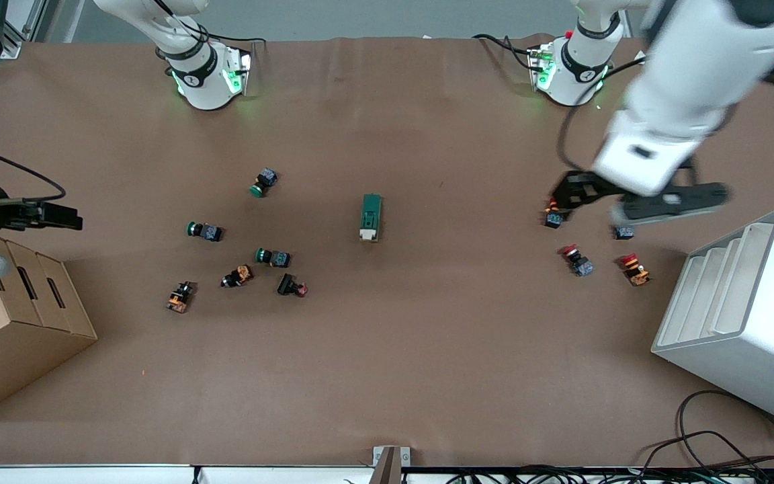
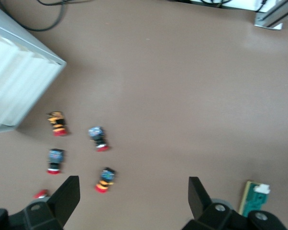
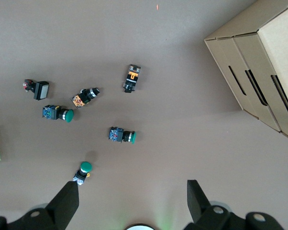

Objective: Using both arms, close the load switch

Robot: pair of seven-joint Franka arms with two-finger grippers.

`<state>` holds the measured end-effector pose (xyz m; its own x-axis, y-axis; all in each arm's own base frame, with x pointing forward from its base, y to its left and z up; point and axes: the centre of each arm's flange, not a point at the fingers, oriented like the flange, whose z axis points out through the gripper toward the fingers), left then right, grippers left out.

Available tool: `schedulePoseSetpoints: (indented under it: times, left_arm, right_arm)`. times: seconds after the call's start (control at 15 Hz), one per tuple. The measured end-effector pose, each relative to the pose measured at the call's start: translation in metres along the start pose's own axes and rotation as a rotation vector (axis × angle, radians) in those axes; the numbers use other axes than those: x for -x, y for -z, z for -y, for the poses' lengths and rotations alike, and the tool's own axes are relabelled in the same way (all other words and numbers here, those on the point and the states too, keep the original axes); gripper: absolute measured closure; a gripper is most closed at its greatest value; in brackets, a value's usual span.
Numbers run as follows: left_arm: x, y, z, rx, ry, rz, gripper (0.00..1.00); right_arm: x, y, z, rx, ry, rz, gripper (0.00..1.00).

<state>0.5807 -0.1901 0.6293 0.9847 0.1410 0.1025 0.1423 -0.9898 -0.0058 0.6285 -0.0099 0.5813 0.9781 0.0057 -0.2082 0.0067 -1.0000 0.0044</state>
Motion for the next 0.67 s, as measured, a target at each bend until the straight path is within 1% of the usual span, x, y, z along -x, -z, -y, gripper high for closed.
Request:
schedulePoseSetpoints:
  times: [0.13,0.33,0.47,0.67]
  left_arm:
    - [-0.009,0.014,0.051,0.008,-0.022,0.017,0.0]
    - [-0.01,0.025,0.109,-0.006,-0.076,0.061,0.0]
    - [-0.006,0.028,0.132,-0.007,-0.122,0.078,0.0]
    - [0.005,0.027,0.16,0.034,-0.163,0.104,0.0]
  right_arm:
    - [0.005,0.006,0.0,0.0,-0.001,-0.008,0.0]
    - [0.011,0.013,-0.003,0.0,-0.006,-0.018,0.0]
    - [0.021,0.018,-0.005,-0.001,-0.01,-0.03,0.0]
    - [0.048,0.027,-0.007,-0.002,-0.013,-0.059,0.0]
